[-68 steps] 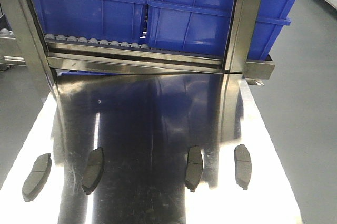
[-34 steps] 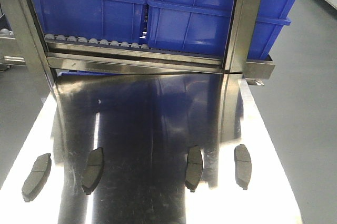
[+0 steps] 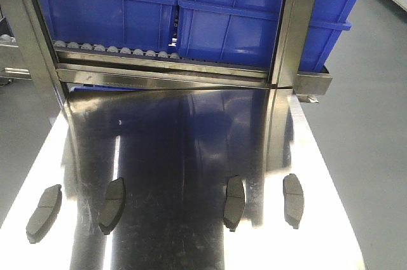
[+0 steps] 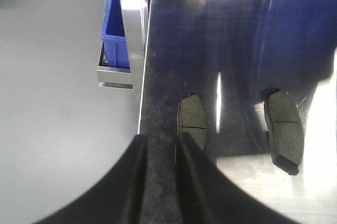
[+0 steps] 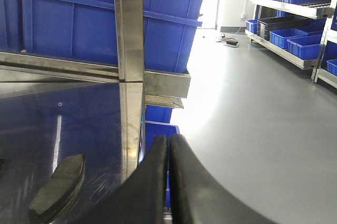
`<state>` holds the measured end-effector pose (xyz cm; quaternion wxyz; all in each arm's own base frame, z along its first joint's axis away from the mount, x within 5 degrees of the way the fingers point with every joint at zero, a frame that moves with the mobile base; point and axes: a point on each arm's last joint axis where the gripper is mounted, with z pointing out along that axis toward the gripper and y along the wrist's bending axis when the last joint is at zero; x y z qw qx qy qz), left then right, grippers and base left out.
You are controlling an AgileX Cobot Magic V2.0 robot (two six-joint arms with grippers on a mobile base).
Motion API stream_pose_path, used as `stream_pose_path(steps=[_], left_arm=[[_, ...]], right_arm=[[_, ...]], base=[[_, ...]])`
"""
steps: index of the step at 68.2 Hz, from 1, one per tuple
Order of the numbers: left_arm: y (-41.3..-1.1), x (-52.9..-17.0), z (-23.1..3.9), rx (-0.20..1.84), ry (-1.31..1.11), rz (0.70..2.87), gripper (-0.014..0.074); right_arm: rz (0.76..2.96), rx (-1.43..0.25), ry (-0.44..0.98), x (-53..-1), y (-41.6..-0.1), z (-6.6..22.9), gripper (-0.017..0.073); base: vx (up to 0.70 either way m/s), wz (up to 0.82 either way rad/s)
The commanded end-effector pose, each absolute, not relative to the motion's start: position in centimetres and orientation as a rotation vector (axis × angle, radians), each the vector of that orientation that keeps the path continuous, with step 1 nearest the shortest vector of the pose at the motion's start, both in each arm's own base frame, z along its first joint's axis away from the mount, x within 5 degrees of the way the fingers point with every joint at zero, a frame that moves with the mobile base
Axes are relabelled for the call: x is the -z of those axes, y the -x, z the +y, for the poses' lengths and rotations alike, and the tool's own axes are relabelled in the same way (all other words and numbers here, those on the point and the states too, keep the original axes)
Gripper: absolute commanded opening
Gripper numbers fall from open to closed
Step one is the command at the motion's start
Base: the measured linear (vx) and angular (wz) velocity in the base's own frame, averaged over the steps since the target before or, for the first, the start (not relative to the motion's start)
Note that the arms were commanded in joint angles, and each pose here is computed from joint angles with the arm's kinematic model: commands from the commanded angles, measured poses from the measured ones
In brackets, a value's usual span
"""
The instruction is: Move and align brake pads A on conveyor
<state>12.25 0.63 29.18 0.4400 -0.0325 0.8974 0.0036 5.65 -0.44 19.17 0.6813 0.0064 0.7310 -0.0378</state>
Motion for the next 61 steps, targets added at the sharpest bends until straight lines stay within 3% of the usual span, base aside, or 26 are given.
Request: stream_pose_path(steps=[1,11,17,37,61], left_arm=[[-12.6,-30.7,0.6,-0.007,0.070,2.157,0.0318],[-12.6,-30.6,0.6,-0.004,0.071,2.167,0.0499],[-12.6,-30.6,0.4,0.019,0.077,2.168,0.0555],[-17.9,-30.4,-1.8,0.124,-0.148,2.422,0.0559],[-25.6,-24.6,-1.8,0.090,-0.070,2.776,0.0559]], right_arm=[[1.564,0.081,-0.003,-19.5,-5.6,-0.3,-0.0011],[1.564,0.081,-0.003,-19.5,-5.6,-0.3,-0.0011],[1.564,0.081,-0.003,-19.5,-5.6,-0.3,-0.0011],[1.564,0.081,-0.003,-19.5,-5.6,-0.3,-0.0011],[1.564,0.081,-0.003,-19.5,-5.6,-0.3,-0.0011]], base=[[0.00,0.00],[0.00,0.00],[0.00,0.00],[0.00,0.00],[0.00,0.00]])
